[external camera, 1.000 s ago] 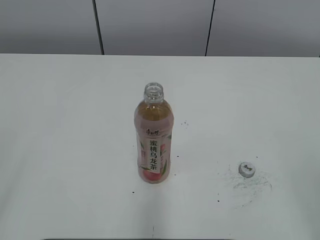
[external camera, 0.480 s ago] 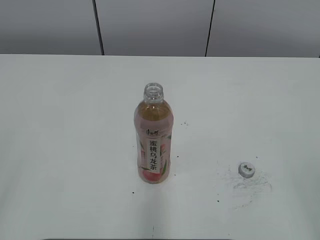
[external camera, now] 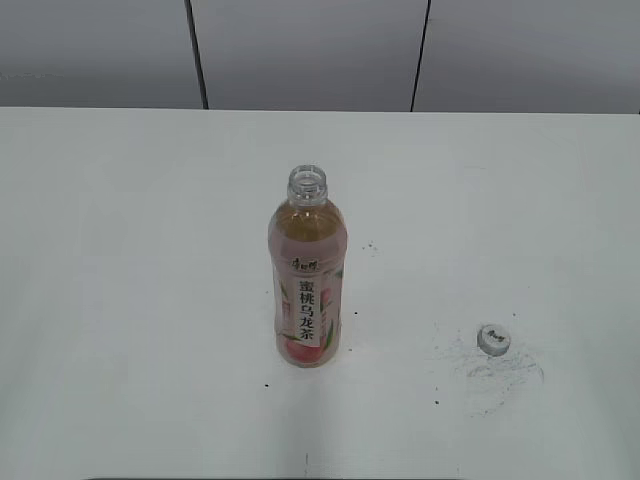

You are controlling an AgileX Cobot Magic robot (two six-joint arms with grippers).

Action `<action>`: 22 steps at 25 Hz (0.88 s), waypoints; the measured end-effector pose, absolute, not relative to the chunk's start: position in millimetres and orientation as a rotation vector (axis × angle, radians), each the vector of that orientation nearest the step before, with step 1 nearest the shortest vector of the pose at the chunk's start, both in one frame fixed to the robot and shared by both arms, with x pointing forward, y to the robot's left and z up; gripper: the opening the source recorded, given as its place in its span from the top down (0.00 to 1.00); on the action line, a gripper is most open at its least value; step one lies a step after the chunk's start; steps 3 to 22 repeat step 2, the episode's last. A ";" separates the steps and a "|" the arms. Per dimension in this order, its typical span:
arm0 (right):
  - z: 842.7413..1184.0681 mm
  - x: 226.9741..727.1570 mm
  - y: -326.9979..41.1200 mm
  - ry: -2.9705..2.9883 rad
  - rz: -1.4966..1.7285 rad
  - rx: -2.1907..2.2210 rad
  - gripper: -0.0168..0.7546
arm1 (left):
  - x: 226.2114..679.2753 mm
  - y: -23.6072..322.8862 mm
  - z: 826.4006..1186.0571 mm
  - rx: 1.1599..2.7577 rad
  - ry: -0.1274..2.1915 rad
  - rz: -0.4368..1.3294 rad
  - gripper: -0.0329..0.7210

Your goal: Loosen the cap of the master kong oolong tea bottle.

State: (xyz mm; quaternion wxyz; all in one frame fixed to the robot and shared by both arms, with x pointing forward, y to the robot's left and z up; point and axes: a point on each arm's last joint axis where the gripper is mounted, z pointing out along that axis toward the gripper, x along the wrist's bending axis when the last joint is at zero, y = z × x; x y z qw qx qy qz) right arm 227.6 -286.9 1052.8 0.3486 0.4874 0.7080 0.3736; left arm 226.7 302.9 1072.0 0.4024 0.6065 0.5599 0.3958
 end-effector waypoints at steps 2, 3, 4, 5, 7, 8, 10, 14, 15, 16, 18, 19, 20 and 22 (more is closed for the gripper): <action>1052.8 227.6 -286.9 1.835 0.968 1.263 0.35 | 226.7 302.9 1072.0 1.533 1.415 1.000 0.36; 1052.8 227.6 -286.9 1.835 0.968 1.263 0.35 | 226.7 302.9 1072.0 1.533 1.415 1.000 0.36; 1052.8 227.6 -286.9 1.835 0.968 1.263 0.35 | 226.7 302.9 1072.0 1.533 1.415 1.000 0.36; 1052.8 227.6 -286.9 1.835 0.968 1.263 0.35 | 226.7 302.9 1072.0 1.533 1.415 1.000 0.36; 1052.8 227.6 -286.9 1.835 0.968 1.263 0.35 | 226.7 302.9 1072.0 1.533 1.415 1.000 0.36; 1052.8 227.6 -286.9 1.835 0.968 1.263 0.35 | 226.7 302.9 1072.0 1.533 1.415 1.000 0.36; 1052.8 227.6 -286.9 1.835 0.968 1.263 0.35 | 226.7 302.9 1072.0 1.533 1.415 1.000 0.36; 1052.8 227.6 -286.9 1.835 0.968 1.263 0.35 | 226.7 302.9 1072.0 1.533 1.415 1.000 0.36; 1052.8 227.6 -286.9 1.835 0.968 1.263 0.35 | 226.7 302.9 1072.0 1.533 1.415 1.000 0.36; 1052.8 227.6 -286.9 1.835 0.968 1.263 0.35 | 226.7 302.9 1072.0 1.533 1.415 1.000 0.36; 1052.8 227.6 -286.9 1.835 0.968 1.263 0.35 | 226.7 302.9 1072.0 1.533 1.415 1.000 0.36; 1052.8 227.6 -286.9 1.835 0.968 1.263 0.35 | 226.7 302.9 1072.0 1.533 1.415 1.000 0.36; 1052.8 227.6 -286.9 1.835 0.968 1.263 0.35 | 226.7 302.9 1072.0 1.533 1.415 1.000 0.36; 1052.8 227.6 -286.9 1.835 0.968 1.263 0.35 | 226.7 302.9 1072.0 1.533 1.415 1.000 0.36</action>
